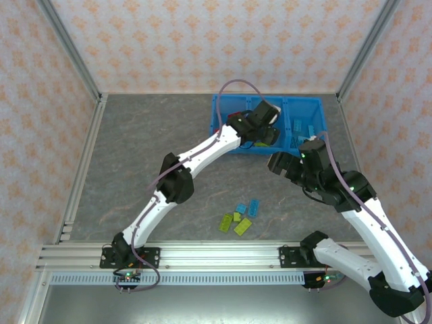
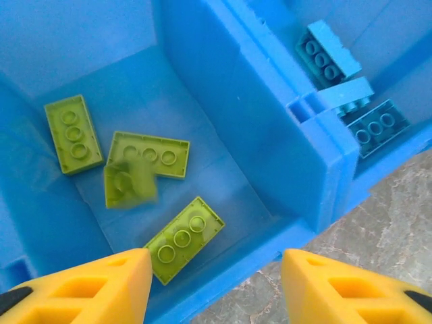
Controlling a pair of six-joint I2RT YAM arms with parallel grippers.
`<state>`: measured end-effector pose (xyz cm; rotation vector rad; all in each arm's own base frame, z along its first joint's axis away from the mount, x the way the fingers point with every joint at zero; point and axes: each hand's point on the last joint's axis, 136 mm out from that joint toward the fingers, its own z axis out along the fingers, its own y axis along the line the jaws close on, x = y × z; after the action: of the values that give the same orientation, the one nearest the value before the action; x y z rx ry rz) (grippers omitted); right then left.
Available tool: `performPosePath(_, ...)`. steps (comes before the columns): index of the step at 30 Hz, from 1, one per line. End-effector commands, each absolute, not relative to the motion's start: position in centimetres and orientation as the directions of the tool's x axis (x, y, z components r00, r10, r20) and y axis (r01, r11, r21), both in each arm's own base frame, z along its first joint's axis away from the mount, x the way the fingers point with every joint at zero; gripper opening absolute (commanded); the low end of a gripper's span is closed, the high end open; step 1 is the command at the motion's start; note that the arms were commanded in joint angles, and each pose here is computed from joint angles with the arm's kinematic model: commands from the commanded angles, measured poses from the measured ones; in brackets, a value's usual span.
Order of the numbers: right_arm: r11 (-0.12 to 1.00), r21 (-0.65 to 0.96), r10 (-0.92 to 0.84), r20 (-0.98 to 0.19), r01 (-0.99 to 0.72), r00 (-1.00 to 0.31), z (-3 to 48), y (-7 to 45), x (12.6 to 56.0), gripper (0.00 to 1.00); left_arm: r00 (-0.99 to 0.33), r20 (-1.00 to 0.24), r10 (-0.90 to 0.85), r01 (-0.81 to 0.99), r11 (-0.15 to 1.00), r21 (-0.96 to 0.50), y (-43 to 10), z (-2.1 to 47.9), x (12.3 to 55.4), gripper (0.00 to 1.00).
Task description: Sort the legos into containers by color
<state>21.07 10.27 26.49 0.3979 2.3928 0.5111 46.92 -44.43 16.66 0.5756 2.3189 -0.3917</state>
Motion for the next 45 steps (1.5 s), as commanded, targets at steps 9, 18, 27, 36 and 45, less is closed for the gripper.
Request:
performPosePath(9,0.894,0.396,0.392,-0.463,0.210,-0.795,22.9,10.2,20.7,0.92,-0.459,-0.878,0.134,0.511,0.848,-0.138,-34.1,33.5,38.0,0.54)
performPosePath(18,0.848,0.380,0.456,-0.171,0.369,-0.873,12.8,15.4,19.8,0.87,-0.388,-0.872,0.299,0.648,0.761,-0.028,-24.3,29.9,25.3,0.69)
performPosePath(27,0.906,0.216,0.381,-0.038,0.365,-0.924,5.4,19.0,19.5,0.85,-0.292,-0.868,0.401,0.737,0.673,0.064,-21.0,25.4,20.3,1.00)
performPosePath(36,0.895,0.125,0.435,-0.038,0.428,-0.900,2.2,17.0,18.5,0.48,-0.319,-0.847,0.426,0.749,0.661,0.051,-22.2,24.1,20.8,1.00)
performPosePath(45,0.887,0.186,0.454,-0.178,0.423,-0.873,6.1,15.8,19.9,0.28,-0.324,-0.844,0.427,0.769,0.638,0.028,-23.3,24.1,20.7,1.00)
